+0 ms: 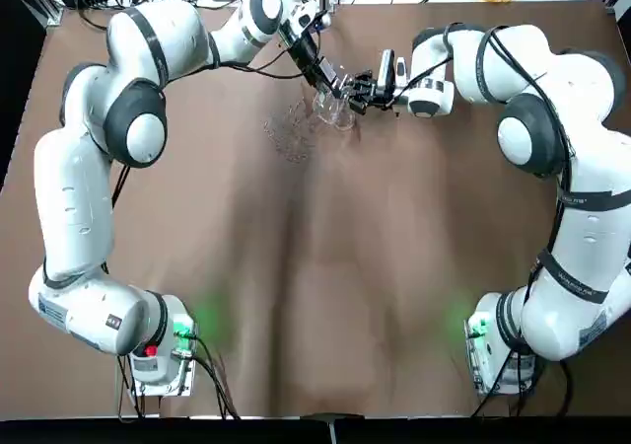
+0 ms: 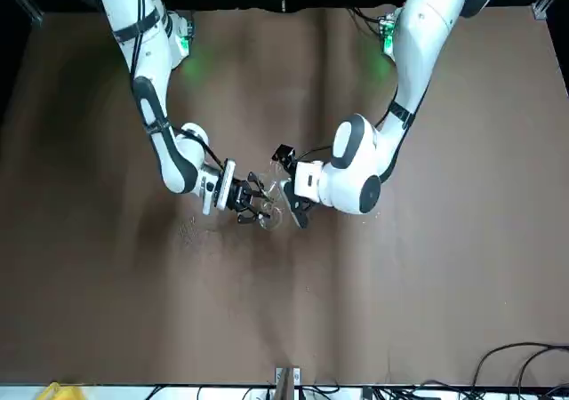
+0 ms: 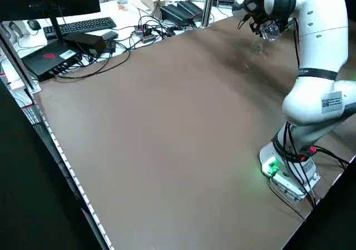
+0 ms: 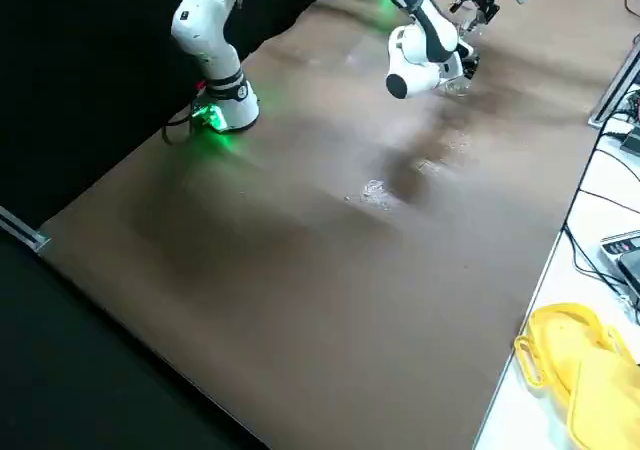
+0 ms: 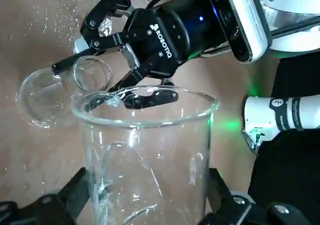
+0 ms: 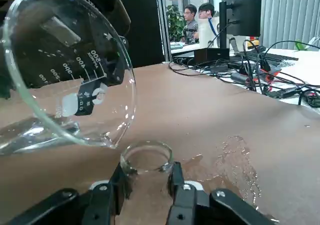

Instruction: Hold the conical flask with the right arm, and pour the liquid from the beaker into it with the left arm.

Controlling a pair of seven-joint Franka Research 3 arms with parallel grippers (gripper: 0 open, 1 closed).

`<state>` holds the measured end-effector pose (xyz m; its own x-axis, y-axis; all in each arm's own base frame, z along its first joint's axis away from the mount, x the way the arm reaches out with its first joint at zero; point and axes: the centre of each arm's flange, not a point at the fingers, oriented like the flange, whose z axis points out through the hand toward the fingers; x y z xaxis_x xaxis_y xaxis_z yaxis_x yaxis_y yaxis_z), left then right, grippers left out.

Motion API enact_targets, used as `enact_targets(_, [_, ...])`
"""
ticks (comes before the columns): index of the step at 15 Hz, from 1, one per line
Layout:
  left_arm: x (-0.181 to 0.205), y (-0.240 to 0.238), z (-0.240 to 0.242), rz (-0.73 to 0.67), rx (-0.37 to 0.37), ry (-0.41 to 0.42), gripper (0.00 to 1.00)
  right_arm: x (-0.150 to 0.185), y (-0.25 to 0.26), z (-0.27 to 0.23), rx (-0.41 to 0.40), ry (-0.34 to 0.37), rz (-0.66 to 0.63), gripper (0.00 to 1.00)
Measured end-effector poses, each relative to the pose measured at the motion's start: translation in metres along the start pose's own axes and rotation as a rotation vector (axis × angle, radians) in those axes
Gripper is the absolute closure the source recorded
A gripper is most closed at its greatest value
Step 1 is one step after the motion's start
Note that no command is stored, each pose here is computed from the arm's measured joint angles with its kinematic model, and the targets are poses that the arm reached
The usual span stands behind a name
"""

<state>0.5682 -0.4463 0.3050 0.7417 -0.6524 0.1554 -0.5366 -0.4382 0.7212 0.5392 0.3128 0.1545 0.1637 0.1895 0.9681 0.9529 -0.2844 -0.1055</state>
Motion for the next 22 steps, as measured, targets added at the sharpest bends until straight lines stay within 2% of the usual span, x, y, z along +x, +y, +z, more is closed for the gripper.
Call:
enact_targets(14, [0.0007, 0.0034, -0.0005, -0.202, -0.046, 0.007, 0.02, -0.0001, 0.0, 0.0, 0.0, 0.0, -0.001, 0.61])
enact_targets(22, [0.0015, 0.0044, -0.0017, -0.223, -0.046, 0.008, 0.02, -0.0001, -0.0001, 0.0, 0.0, 0.0, -0.001, 0.61])
